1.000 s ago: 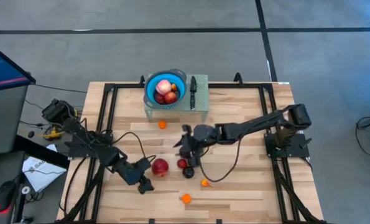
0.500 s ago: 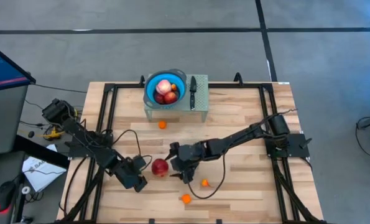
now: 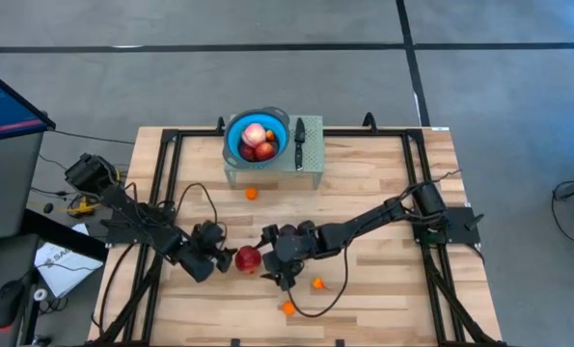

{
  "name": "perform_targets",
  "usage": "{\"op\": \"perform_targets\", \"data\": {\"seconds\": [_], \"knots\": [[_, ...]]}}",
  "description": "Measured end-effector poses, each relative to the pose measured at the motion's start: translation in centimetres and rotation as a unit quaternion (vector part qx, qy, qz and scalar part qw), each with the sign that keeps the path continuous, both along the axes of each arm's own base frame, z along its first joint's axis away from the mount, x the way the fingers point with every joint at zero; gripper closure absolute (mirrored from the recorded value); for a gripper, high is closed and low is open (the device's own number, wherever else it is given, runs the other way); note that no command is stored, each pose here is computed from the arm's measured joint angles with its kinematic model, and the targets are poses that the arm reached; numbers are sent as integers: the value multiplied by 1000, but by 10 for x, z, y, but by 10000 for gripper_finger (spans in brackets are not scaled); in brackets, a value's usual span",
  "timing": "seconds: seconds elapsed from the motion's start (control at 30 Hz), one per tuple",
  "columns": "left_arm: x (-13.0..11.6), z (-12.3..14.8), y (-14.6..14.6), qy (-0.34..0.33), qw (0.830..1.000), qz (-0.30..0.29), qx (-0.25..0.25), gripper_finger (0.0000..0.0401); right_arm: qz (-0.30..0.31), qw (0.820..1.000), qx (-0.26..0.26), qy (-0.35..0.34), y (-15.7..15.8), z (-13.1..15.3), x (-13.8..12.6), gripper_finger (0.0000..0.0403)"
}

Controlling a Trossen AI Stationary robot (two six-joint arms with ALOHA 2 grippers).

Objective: Pick & Place Fruit
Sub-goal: Put the red pomegranate into the blue strainer bowl

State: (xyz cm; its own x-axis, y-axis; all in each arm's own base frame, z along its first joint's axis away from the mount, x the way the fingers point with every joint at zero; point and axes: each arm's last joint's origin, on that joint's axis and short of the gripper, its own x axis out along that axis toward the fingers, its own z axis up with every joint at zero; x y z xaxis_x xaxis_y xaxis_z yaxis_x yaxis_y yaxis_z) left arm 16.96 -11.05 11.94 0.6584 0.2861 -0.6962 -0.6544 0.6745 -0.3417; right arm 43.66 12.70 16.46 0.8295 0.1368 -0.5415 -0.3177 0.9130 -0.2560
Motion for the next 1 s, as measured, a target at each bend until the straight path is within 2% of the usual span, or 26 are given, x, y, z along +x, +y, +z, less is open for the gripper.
{"op": "perform_targets", "data": {"seconds": [0.17, 0.37, 0.43, 0.57, 0.73, 1.0], "knots": [[2, -2, -2, -35, 999, -22, -12, 96, -6, 1000, 15, -7, 6, 2, -1, 32], [0, -2, -6, -39, 999, -35, -15, 96, -8, 1000, 11, -27, 21, -16, 3, 35], [-1, -1, -9, -44, 998, -40, -19, 96, -31, 999, -5, -20, 23, -24, 1, 36], [-2, 0, -13, -50, 997, -50, -25, 96, -43, 999, -6, -28, 28, -31, 3, 36], [-3, 1, -17, -56, 996, -58, -31, 96, -99, 994, -32, -36, 27, -38, 3, 36], [-4, 2, -20, -66, 995, -64, -38, 96, -139, 990, 11, -7, 16, -46, 5, 36]]}}
